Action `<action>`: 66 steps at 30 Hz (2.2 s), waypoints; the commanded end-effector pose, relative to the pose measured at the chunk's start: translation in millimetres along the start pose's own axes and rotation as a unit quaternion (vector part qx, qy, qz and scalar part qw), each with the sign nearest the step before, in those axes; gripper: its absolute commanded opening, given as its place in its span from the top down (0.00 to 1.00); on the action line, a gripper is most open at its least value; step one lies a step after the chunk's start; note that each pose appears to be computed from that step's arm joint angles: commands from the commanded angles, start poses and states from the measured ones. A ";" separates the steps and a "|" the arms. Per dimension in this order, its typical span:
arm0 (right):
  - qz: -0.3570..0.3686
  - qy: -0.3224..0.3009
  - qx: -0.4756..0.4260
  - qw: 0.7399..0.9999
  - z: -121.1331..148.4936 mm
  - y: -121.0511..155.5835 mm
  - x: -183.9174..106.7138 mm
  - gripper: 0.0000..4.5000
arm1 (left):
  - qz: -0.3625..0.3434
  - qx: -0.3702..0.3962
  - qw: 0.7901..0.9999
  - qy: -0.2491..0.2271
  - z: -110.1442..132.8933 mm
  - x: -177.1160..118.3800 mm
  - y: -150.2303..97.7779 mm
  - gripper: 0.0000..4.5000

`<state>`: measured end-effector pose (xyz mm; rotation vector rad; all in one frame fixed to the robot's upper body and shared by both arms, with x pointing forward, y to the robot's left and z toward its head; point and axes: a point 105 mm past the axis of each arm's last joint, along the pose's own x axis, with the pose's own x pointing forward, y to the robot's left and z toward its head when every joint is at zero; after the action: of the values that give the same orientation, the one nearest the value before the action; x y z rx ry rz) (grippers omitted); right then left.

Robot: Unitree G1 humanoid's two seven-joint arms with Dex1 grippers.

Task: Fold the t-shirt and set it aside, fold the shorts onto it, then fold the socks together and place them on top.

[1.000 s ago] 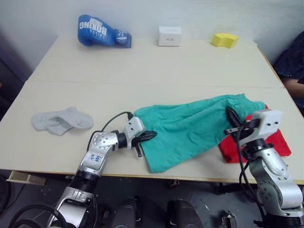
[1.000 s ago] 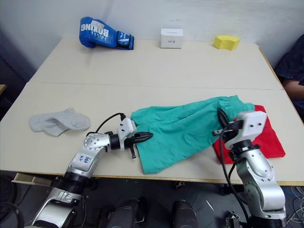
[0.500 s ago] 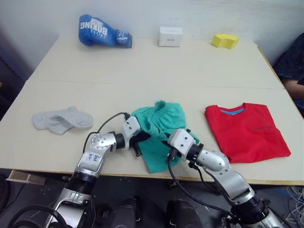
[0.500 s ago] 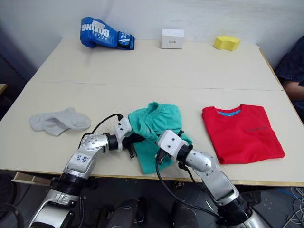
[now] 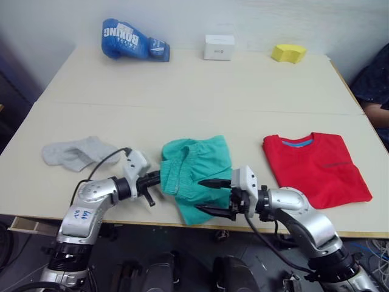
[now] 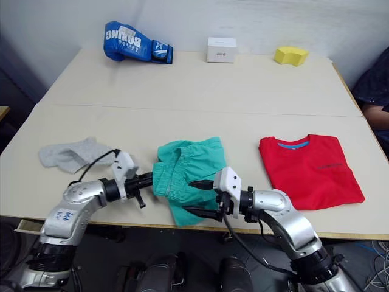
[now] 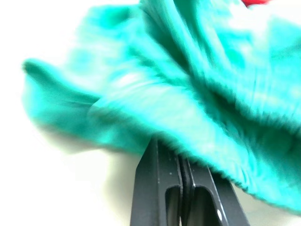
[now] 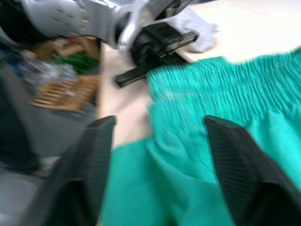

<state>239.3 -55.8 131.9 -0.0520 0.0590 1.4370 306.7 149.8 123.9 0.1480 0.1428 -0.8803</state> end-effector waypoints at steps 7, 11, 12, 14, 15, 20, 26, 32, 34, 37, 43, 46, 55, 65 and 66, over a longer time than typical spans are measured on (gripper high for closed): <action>-0.035 -0.040 -0.010 0.999 33.4 -27.5 -44.0 0.48 | -0.042 -0.016 0.997 -0.062 42.1 -52.1 -16.6 1.00; -0.039 -0.008 -0.108 0.993 30.5 -57.9 -43.9 0.80 | -0.102 0.004 0.993 -0.060 48.6 -34.7 -29.0 1.00; -0.037 -0.008 -0.117 0.992 29.6 -64.8 -41.2 0.88 | -0.113 0.013 0.992 -0.063 49.3 -25.1 -31.9 1.00; -0.030 -0.011 -0.143 0.989 29.3 -76.7 -34.6 0.99 | -0.124 0.028 0.990 -0.066 47.9 -3.4 -35.1 1.00; -0.018 -0.010 -0.152 0.988 28.5 -78.7 -30.3 0.99 | -0.123 0.040 0.990 -0.059 43.7 5.0 -34.7 1.00; 0.034 0.022 -0.178 0.983 7.9 -94.8 -4.3 0.99 | -0.108 0.049 0.993 0.013 -3.3 51.9 -35.7 1.00; -0.043 0.002 -0.201 0.979 4.7 -128.3 5.9 0.99 | -0.053 0.030 0.997 0.051 -27.4 51.6 -26.2 1.00; -0.206 0.007 -0.192 0.960 9.7 -171.6 2.5 0.99 | -0.057 0.040 0.994 0.083 -43.1 37.7 -25.6 1.00; -0.228 -0.001 -0.190 0.955 13.7 -176.9 -1.9 0.99 | -0.054 0.049 0.994 0.077 -40.4 36.7 -22.5 1.00; -0.211 -0.040 -0.193 0.957 25.6 -171.9 -10.4 0.99 | -0.063 0.059 0.995 0.043 -24.8 36.8 -22.6 1.00; -0.123 -0.065 -0.210 0.968 26.9 -135.3 -36.5 0.99 | -0.128 0.041 0.988 -0.076 42.6 29.5 -39.2 1.00; -0.104 -0.036 -0.203 0.973 8.8 -119.1 -41.2 0.99 | -0.140 0.027 0.986 -0.090 61.7 35.4 -42.9 1.00; -0.056 0.065 -0.179 0.980 -53.2 -85.1 -31.0 0.99 | -0.067 0.042 0.997 0.006 25.8 94.9 -25.6 1.00; 0.025 0.094 -0.197 0.976 -45.8 -31.0 -37.8 0.99 | 0.005 0.067 0.998 -0.001 21.1 83.3 17.9 1.00; 0.015 0.087 -0.202 0.975 -38.3 -30.8 -39.8 0.99 | -0.009 0.072 0.997 -0.012 23.7 81.0 15.7 1.00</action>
<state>267.6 -105.0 81.6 -0.5129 -0.0375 1.4526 372.8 90.2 123.0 0.2686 0.1147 -0.8912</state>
